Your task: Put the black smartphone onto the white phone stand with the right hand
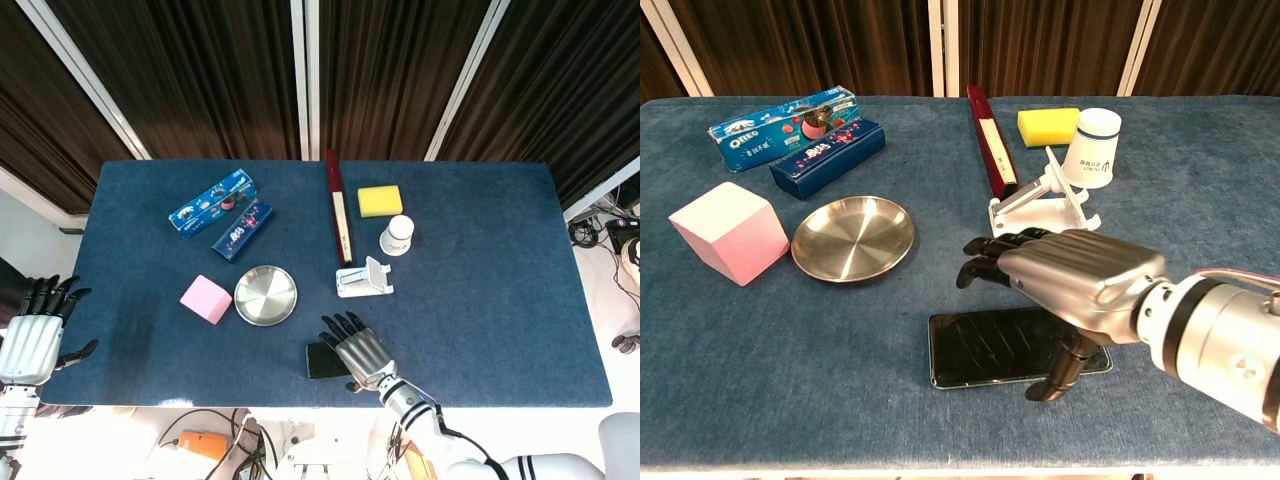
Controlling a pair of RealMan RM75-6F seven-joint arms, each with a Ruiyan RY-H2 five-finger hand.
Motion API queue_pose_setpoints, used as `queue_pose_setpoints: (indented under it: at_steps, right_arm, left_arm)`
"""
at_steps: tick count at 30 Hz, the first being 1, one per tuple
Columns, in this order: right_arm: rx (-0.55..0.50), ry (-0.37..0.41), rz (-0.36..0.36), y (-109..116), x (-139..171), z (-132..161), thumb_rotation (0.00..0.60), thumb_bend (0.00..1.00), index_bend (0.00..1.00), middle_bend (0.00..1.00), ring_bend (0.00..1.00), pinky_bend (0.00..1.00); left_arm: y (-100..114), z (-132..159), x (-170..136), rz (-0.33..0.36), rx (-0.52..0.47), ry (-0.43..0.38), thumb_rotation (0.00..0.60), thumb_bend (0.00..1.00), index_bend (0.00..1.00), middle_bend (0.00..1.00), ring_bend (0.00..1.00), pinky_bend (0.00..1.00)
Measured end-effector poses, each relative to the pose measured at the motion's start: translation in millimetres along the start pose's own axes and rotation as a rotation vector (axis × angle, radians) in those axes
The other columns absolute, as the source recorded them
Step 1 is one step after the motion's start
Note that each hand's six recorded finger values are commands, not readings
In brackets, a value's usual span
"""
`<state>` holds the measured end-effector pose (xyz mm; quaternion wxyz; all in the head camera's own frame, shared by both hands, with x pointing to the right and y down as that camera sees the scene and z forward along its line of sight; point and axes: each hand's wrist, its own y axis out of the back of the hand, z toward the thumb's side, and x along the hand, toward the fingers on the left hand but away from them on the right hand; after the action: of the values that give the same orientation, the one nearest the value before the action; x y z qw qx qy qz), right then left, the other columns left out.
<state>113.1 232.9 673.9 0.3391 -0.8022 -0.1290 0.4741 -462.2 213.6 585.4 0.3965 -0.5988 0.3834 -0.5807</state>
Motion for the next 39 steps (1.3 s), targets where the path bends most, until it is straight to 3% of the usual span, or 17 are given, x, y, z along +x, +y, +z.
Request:
queue_pose_setpoints:
  at_steps: [14,23,33,39]
  right_arm:
    - [-0.006,-0.032,0.085,-7.0,-23.2,8.9,0.6,0.32,0.24,0.0,0.0,0.0]
    - [0.001,-0.032,0.126,-9.9,-30.7,9.3,0.6,0.45,0.3,0.0,0.0,0.0]
    - [-0.055,-0.013,0.09,-7.3,-32.0,7.9,0.6,0.48,0.48,0.0,0.0,0.0]
    - [-0.163,0.03,0.052,-4.8,-32.4,4.9,0.6,0.48,0.5,0.15,0.0,0.0]
  left_arm:
    - [-3.0,-4.4,0.2,-0.012,-0.003,0.013,0.6,0.1,0.21,0.1,0.02,0.0]
    - [-4.8,-6.6,-0.7,-0.018,-0.008,0.023,0.6,0.1,0.21,0.1,0.02,0.0]
    - [-6.7,-7.2,-2.4,-0.023,-0.015,0.027,0.6,0.1,0.21,0.1,0.01,0.0]
    - [-7.1,-6.9,-3.7,-0.027,-0.021,0.03,0.6,0.1,0.21,0.1,0.01,0.0]
